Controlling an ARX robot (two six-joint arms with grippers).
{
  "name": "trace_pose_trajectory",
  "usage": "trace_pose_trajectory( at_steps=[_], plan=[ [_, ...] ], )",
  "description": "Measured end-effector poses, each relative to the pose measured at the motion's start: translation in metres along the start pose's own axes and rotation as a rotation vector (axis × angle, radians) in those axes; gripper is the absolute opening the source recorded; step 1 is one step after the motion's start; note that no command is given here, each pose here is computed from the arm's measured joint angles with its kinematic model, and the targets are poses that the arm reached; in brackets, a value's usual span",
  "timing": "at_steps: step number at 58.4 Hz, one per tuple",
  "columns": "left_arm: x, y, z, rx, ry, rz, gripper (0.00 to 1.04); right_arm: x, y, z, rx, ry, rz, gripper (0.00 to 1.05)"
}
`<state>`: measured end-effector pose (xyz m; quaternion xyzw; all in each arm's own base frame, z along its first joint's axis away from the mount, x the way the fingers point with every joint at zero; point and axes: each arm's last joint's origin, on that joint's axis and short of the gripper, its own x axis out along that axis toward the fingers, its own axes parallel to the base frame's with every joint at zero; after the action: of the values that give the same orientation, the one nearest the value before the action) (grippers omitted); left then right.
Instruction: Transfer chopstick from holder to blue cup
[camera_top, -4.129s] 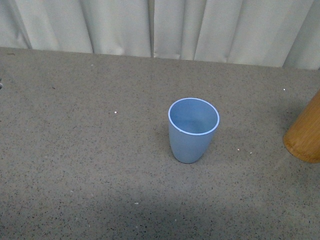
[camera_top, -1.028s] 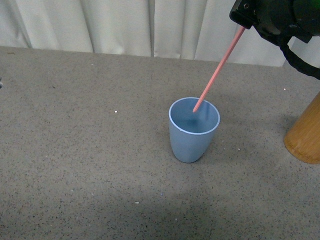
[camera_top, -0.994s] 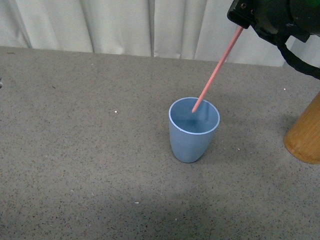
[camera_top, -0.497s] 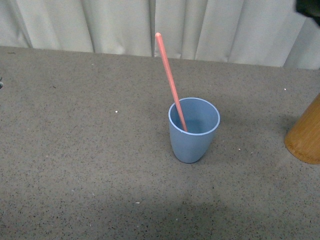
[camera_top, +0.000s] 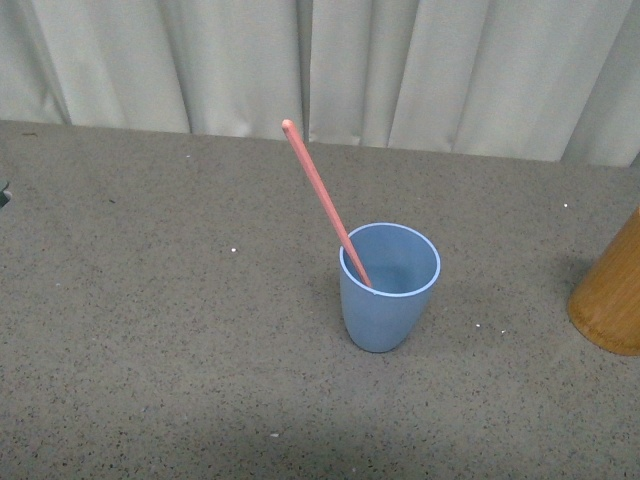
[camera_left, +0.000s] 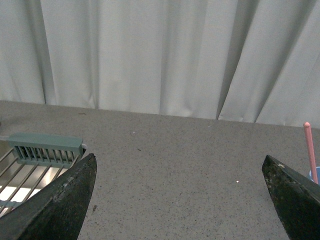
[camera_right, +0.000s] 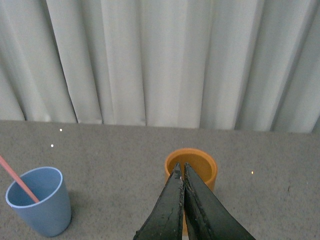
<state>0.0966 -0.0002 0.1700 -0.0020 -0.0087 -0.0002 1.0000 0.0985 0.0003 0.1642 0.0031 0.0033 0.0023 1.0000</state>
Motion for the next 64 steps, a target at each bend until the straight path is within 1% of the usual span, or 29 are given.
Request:
trace_pose_trajectory(
  at_steps=[10,11,16,18,21,24,27,41,44,48,64],
  plan=[
    [0.0,-0.0001,0.0,0.0,0.0,-0.002,0.98,-0.0008,0.0,0.0006,-0.002,-0.008,-0.001,0.01],
    [0.0,-0.0001,0.0,0.0,0.0,-0.002,0.98,-0.0008,0.0,0.0006,-0.004,-0.008,-0.001,0.02],
    [0.0,-0.0001,0.0,0.0,0.0,-0.002,0.98,-0.0008,0.0,0.0006,-0.004,-0.008,-0.001,0.16],
    [0.0,0.0,0.0,0.0,0.0,-0.001,0.98,-0.0008,0.0,0.0006,-0.004,-0.008,0.0,0.23],
    [0.0,0.0,0.0,0.0,0.0,-0.001,0.98,-0.0008,0.0,0.0006,-0.004,-0.008,0.0,0.3],
    [0.0,0.0,0.0,0.0,0.0,-0.002,0.98,-0.0008,0.0,0.0005,-0.004,-0.008,0.0,0.41],
    [0.0,0.0,0.0,0.0,0.0,-0.002,0.98,-0.0008,0.0,0.0005,-0.004,-0.008,-0.001,0.48],
    [0.0,0.0,0.0,0.0,0.0,-0.002,0.98,-0.0008,0.0,0.0006,-0.004,-0.008,0.0,0.9],
    [0.0,0.0,0.0,0.0,0.0,-0.002,0.98,-0.0008,0.0,0.0006,-0.003,-0.008,-0.001,0.97],
    [0.0,-0.0001,0.0,0.0,0.0,-0.002,0.98,-0.0008,0.0,0.0006,-0.003,-0.008,-0.001,0.94],
    [0.0,0.0,0.0,0.0,0.0,-0.002,0.98,-0.0008,0.0,0.0006,-0.003,-0.008,-0.001,0.95]
  ],
)
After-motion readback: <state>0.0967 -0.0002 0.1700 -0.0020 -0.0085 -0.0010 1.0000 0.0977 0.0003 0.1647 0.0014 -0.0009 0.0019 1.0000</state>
